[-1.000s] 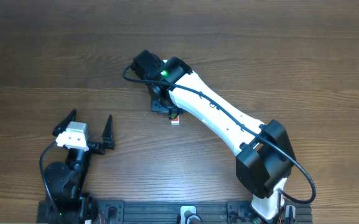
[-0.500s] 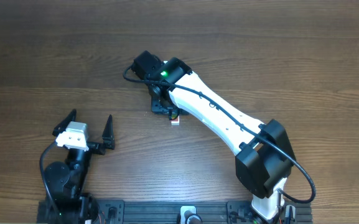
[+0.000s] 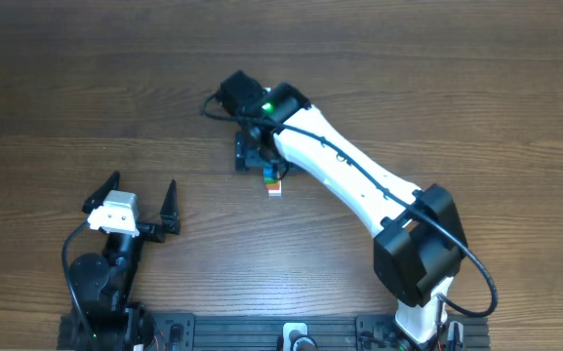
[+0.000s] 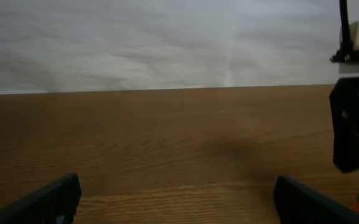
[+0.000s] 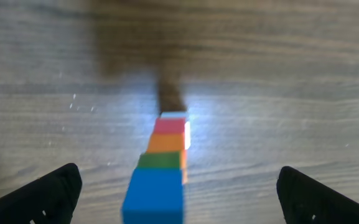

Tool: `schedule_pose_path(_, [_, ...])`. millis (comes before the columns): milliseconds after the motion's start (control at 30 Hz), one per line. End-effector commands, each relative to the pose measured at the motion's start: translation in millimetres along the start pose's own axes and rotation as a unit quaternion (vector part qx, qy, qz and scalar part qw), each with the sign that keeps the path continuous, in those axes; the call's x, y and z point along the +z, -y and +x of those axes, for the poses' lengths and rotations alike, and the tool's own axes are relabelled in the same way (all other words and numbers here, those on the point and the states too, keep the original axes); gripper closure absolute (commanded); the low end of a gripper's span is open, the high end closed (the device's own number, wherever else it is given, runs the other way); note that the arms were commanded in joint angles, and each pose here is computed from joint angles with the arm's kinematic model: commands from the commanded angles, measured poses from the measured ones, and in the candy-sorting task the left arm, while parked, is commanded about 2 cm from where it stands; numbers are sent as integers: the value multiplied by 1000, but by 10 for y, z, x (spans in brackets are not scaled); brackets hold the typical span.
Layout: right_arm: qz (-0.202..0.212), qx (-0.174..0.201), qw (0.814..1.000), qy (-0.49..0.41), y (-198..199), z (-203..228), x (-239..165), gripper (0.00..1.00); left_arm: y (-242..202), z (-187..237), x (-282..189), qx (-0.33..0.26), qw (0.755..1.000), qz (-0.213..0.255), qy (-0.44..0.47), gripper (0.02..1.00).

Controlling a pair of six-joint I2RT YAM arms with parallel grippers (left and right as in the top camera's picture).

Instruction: Stack Cubes

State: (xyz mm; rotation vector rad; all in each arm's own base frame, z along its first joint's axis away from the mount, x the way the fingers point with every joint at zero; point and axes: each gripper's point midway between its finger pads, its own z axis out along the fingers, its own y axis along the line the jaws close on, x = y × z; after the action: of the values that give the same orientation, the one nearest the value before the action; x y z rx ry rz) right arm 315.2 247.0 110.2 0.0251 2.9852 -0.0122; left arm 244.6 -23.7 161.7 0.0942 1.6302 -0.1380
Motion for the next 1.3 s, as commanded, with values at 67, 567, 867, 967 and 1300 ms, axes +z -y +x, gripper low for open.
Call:
schedule_pose_path(67, [-17,6,993,118,446,-537,-705,9,-22,11,0,7,1000,-6,1,18])
schedule_pose_path(567, [88,109,949,282,2403,-337,-1333,7,-22,11,0,7,1000,-6,1,18])
schedule_pose_path(867, [35,66,891,447,2522,103,-1451,9,-22,11,0,7,1000,-6,1,18])
schedule_pose_path(967, [13,64,858,510,2502,205,-1476,9,-22,11,0,7,1000,-6,1,18])
schedule_pose_path(1300, [-14,83,789,608,2628,505,-1137,9,-22,11,0,7,1000,-6,1,18])
